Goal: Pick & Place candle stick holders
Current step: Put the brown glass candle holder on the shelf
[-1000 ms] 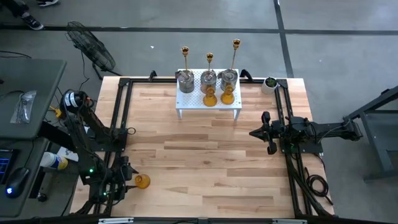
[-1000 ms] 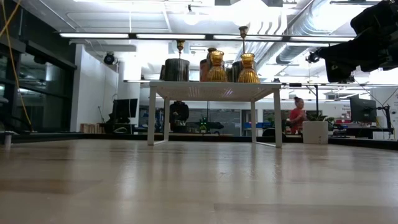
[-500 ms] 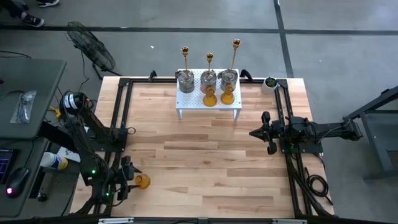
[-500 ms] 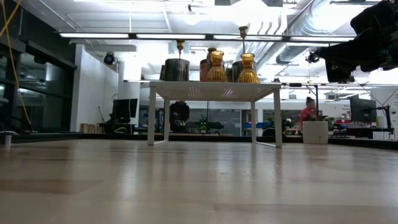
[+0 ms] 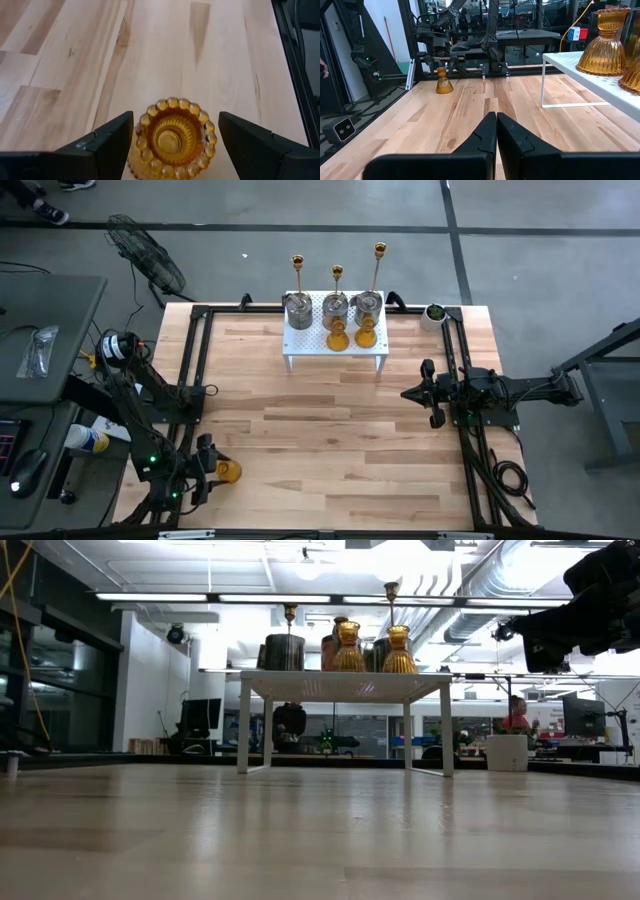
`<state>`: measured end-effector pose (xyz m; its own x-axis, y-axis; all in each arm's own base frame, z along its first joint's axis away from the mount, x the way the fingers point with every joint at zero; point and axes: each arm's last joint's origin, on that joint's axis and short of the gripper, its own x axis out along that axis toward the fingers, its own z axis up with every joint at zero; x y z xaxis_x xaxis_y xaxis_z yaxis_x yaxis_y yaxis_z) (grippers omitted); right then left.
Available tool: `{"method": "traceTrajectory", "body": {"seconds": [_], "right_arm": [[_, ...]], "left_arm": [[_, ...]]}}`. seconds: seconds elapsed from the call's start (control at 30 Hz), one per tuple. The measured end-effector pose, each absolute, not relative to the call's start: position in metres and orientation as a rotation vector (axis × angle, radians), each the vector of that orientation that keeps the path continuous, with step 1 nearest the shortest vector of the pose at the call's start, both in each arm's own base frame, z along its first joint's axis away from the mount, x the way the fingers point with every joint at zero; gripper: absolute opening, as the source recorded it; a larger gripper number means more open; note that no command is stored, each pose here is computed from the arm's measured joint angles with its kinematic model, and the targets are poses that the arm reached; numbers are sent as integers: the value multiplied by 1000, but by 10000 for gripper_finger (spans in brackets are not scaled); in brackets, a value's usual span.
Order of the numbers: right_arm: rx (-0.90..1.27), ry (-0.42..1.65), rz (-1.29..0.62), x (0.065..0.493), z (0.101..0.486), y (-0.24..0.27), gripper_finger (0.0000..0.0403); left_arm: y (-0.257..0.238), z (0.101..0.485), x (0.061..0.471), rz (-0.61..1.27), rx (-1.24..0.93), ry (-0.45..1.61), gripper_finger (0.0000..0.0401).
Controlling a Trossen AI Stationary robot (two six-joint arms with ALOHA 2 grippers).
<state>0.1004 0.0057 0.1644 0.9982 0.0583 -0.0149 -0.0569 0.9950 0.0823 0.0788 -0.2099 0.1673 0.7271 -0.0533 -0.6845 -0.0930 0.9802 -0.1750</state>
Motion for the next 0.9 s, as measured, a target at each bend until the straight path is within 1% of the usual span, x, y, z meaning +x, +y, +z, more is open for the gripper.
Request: {"method": "traceTrajectory", "body": {"seconds": [0.17,0.47,0.6,0.73,0.9], "right_arm": [[82,18,58,100,164,6,4],[82,18,58,100,164,6,4],[82,18,58,100,164,6,4],[82,18,58,100,164,6,4],[82,17,58,100,164,6,4]], "left_arm": [[-209,167,83,39,-214,755,276],[-209,166,82,23,-218,810,198],[-209,166,82,20,-219,815,171],[-209,166,82,22,-219,808,153],[-209,167,82,25,-219,794,143]]}}
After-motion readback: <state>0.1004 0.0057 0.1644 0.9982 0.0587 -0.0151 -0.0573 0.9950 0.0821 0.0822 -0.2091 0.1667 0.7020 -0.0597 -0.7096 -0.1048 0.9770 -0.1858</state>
